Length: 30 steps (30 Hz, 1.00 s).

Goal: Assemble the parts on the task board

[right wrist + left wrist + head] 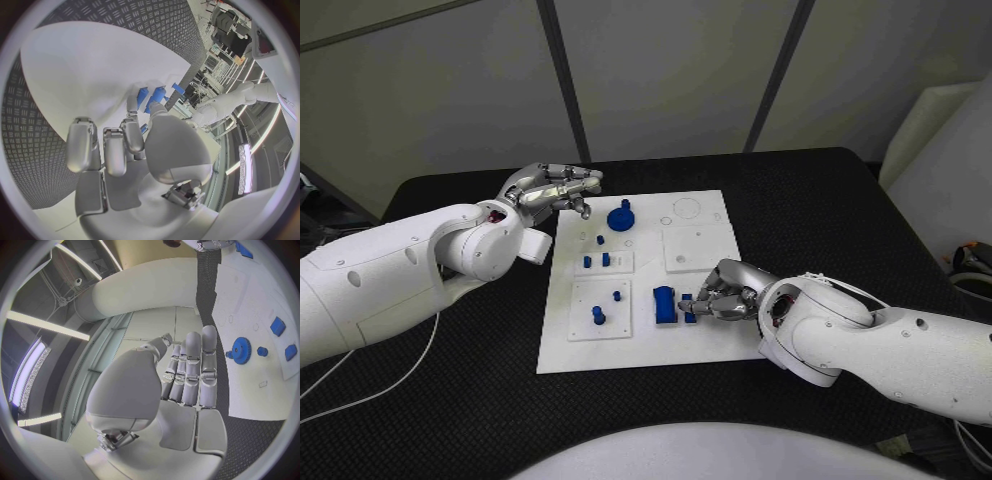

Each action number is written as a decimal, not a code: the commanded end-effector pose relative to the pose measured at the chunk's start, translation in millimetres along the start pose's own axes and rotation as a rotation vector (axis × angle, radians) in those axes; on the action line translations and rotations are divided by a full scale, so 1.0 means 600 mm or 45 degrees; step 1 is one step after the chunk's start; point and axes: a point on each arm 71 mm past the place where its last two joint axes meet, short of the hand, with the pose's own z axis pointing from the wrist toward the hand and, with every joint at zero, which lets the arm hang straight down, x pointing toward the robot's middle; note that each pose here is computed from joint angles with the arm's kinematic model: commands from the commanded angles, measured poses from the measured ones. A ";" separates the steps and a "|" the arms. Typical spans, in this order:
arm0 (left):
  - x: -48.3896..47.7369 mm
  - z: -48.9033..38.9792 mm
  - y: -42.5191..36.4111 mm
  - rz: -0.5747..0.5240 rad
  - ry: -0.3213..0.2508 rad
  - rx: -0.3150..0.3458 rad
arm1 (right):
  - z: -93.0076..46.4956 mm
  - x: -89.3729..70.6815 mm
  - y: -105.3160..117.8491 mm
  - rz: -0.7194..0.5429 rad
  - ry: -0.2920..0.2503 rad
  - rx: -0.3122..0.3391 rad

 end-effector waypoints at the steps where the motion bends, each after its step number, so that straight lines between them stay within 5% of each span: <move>1: 0.002 0.001 -0.002 -0.001 0.016 0.004 | -0.002 0.000 0.006 -0.012 -0.006 -0.031; 30: 0.001 0.000 -0.001 -0.001 0.016 0.002 | -0.007 -0.004 -0.013 -0.089 0.045 -0.031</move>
